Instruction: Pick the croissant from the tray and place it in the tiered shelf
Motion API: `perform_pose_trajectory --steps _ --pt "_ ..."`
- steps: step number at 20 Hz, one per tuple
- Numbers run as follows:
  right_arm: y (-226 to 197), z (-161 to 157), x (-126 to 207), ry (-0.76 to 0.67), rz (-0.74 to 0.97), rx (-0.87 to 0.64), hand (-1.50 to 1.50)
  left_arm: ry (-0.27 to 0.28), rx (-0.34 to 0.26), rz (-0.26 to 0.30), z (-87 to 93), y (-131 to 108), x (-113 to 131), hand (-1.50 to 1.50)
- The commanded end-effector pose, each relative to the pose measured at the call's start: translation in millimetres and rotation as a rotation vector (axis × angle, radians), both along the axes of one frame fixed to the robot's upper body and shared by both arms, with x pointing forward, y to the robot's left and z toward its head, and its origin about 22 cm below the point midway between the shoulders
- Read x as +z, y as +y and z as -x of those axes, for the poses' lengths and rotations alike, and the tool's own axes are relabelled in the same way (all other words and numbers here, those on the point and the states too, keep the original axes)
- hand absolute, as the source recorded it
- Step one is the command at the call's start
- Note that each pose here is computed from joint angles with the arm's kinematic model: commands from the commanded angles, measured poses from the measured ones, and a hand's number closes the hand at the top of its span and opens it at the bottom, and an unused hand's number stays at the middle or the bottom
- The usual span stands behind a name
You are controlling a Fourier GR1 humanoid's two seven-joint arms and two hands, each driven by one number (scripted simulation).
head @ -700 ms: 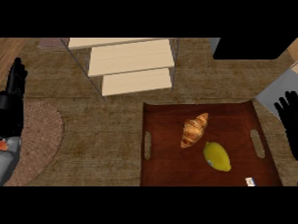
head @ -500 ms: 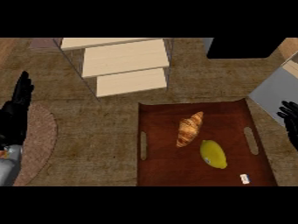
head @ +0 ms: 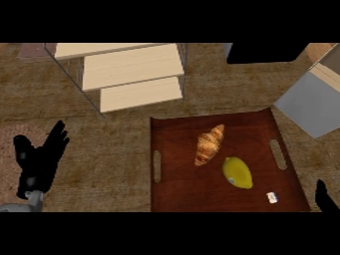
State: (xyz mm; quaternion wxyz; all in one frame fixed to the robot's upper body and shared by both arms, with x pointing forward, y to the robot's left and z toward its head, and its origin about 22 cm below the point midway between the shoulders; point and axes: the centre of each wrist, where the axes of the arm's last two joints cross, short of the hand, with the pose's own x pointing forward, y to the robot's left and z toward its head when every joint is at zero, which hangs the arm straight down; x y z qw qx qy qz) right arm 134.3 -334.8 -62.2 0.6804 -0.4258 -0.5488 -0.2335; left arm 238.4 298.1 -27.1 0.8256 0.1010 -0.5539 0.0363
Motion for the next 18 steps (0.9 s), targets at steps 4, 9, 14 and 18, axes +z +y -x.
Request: perform_pose_trajectory --steps 4,9,14,18 --pt "112.3 40.6 23.2 -0.024 0.025 0.054 -1.50 0.057 -0.060 0.073 -5.3 -9.9 -2.8 0.00" --pt "139.7 65.8 59.5 0.030 0.003 0.178 -1.50 0.056 -0.085 0.076 -9.4 -2.7 2.0 0.00" --pt "138.8 63.0 74.4 0.176 -0.018 0.228 -1.50 0.060 -0.106 0.083 -13.7 -12.6 0.2 0.00" --pt "138.6 44.5 87.8 0.237 -0.055 0.151 -1.50 0.042 -0.125 0.070 -17.6 -17.0 4.6 0.00"
